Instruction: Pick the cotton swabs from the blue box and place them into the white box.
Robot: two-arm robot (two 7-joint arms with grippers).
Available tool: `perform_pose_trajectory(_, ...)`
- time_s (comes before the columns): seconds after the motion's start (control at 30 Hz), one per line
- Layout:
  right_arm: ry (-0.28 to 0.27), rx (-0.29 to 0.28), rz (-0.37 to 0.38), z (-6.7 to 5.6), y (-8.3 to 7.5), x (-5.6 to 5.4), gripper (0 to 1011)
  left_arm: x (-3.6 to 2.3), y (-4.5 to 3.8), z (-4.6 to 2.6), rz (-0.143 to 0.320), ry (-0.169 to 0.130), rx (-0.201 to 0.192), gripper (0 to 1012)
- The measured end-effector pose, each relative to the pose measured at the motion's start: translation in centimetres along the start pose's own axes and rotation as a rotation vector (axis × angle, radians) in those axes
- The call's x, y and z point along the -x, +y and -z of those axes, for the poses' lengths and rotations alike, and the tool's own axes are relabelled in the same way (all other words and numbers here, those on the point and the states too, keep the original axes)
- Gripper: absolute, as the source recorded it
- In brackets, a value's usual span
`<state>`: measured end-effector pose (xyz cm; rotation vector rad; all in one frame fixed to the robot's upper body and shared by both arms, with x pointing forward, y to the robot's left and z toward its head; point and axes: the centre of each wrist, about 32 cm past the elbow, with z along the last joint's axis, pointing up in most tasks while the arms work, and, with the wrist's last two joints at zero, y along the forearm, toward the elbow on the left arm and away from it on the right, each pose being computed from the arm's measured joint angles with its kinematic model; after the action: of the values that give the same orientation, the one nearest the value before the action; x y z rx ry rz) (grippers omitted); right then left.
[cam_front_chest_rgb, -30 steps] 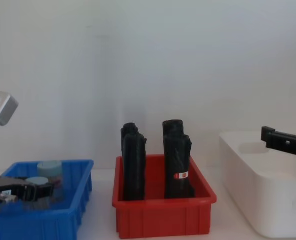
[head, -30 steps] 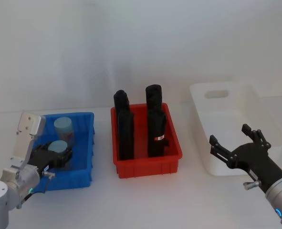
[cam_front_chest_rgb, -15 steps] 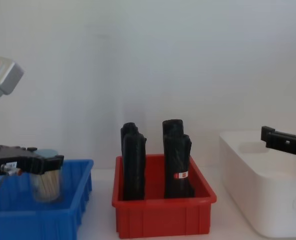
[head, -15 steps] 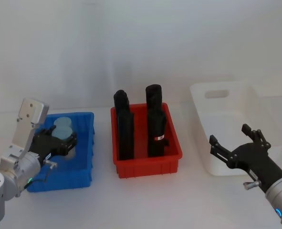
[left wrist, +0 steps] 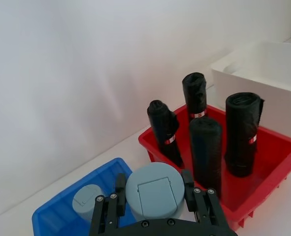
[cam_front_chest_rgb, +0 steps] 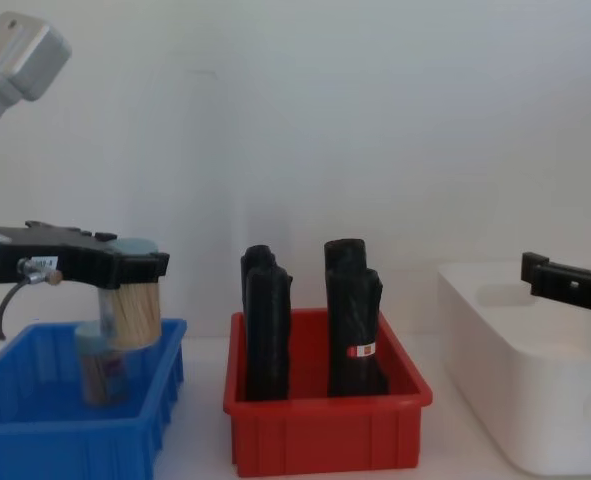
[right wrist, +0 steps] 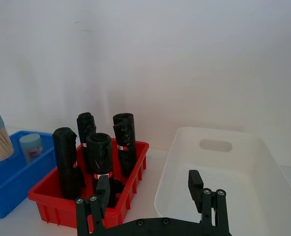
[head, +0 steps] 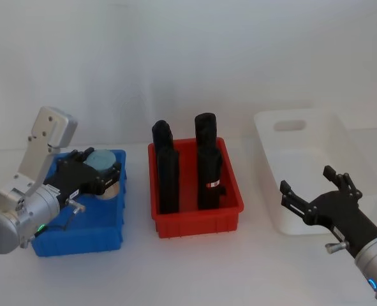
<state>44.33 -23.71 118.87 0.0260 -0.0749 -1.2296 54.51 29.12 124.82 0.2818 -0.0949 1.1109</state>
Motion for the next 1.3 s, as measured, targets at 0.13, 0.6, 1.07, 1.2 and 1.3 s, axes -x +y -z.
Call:
perform_pose_trajectory(0.13,0.0,0.0,0.0,0.0,0.0,0.0,1002,0.2,0.52,-1.16,0.044,-0.017,0.01,673)
perform_pose_trajectory(0.6,0.0,0.0,0.0,0.0,0.0,0.0,1002,1.01,1.57,-4.06,0.213,-0.058,0.036,673)
perform_pose_trajectory(1.07,0.0,0.0,0.0,0.0,0.0,0.0,1002,2.33,0.98,-5.59,0.408,-0.056,0.083,673)
perform_pose_trajectory(1.2,0.0,0.0,0.0,0.0,0.0,0.0,1002,2.71,0.77,-5.87,0.449,-0.052,0.095,673)
perform_pose_trajectory(1.3,0.0,0.0,0.0,0.0,0.0,0.0,1002,2.9,0.67,-6.01,0.47,-0.051,0.101,673)
